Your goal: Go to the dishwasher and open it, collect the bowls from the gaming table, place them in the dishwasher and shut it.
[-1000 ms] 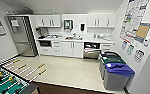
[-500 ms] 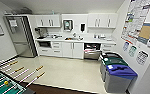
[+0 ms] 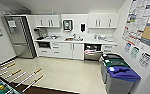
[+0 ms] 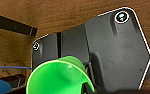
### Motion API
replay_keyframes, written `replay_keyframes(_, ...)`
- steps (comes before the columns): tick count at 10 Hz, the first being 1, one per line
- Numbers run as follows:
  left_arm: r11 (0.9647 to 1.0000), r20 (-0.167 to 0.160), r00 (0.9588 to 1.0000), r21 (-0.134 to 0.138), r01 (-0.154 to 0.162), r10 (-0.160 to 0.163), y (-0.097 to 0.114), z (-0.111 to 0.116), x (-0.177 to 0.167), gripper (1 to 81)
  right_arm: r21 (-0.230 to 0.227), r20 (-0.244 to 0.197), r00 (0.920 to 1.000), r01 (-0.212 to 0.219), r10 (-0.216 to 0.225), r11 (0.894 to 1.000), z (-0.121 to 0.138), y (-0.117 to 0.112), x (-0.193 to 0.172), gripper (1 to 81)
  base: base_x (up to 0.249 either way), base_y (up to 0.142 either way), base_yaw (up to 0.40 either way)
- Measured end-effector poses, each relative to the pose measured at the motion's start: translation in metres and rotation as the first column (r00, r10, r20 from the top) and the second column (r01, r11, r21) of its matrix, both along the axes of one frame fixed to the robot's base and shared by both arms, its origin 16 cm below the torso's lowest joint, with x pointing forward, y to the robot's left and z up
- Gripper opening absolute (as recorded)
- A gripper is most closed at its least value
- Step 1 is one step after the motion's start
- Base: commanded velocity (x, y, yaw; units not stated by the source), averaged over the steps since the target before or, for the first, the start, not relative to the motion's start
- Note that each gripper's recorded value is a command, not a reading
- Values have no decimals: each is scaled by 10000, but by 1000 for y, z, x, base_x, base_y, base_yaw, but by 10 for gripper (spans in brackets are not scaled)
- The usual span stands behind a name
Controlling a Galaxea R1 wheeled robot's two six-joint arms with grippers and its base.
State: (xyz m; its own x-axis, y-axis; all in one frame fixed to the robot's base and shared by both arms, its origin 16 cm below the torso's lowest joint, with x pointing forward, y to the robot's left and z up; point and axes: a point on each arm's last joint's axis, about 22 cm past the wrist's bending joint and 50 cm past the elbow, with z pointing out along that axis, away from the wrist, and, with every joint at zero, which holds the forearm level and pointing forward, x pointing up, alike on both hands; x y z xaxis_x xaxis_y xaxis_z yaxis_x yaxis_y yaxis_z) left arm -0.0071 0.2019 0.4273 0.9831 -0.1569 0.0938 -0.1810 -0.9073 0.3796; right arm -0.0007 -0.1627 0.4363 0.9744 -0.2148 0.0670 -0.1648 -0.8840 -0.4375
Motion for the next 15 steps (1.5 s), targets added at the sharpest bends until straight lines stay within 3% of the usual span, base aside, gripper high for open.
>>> replay_keyframes(2, 10000, -164, 9999, 26, -18, 19, 1, 0, -12, 10, -16, -247, 9997, -55, 55, 10000, -1, 1, -15, 10, 133, 0, 0)
replay_keyframes(4, 10000, -24, 10000, 10, 14, -14, 0, 0, -2, 10, -29, -122, 9999, -36, 36, 10000, -1, -1, -7, 10, 136, 0, 0)
replay_keyframes(15, 10000, -64, 10000, 15, 4, -4, 0, 0, -5, 10, -39, -131, 9999, -36, 36, 10000, -1, -1, -8, 10, 166, 0, 0)
